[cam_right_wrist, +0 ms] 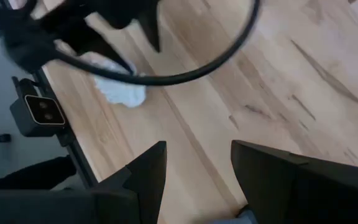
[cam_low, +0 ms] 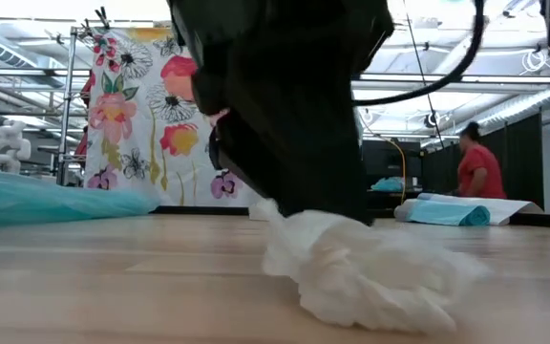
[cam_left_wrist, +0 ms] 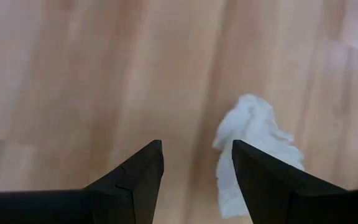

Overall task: Place trash/remove bag and relplace
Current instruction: Put the white paper into the blue trash bag inside the white trash bin

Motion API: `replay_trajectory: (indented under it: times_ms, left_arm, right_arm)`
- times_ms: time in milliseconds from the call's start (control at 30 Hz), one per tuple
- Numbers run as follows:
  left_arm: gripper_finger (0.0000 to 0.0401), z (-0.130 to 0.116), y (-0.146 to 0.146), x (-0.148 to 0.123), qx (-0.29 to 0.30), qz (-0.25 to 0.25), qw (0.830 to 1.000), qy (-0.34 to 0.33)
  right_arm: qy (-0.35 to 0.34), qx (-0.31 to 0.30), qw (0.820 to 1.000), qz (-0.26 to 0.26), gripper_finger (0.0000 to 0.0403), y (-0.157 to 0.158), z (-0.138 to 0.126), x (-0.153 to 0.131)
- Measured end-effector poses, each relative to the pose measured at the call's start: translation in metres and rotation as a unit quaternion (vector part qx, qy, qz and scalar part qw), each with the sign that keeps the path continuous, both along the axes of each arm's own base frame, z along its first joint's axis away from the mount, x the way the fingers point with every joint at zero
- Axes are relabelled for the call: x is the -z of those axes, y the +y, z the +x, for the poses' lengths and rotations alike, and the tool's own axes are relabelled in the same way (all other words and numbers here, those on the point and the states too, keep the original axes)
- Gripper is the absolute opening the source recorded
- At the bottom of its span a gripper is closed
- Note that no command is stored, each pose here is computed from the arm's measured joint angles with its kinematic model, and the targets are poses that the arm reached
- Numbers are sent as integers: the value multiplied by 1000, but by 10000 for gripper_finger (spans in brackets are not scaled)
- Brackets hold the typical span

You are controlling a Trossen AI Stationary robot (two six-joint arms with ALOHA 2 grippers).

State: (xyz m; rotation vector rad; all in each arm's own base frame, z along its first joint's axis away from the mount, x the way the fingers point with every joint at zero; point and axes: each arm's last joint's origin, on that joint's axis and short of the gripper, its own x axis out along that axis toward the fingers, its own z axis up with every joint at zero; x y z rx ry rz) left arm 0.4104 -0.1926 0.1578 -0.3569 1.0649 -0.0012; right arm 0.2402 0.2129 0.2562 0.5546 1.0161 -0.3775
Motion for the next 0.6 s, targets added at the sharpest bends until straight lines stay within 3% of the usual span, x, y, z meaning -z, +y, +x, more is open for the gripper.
replay_trajectory:
  times_ms: [200, 300, 467, 600]
  left_arm:
    - [178, 1, -13, 17, 10, -1, 1000, 4]
    - [133, 2, -12, 21, 0, -23, 1000, 21]
    - [16, 4, -6, 17, -2, -33, 999, 24]
    - [4, 5, 11, -6, 2, -24, 1000, 6]
  right_arm:
    - [0, 1, 1000, -3, 171, 1, -2, 0]
    - [-15, 8, 1000, -18, 171, 0, -1, 0]
    - [-30, 17, 999, -36, 171, -1, -1, -1]
    - [-38, 22, 998, -48, 171, -2, 0, -1]
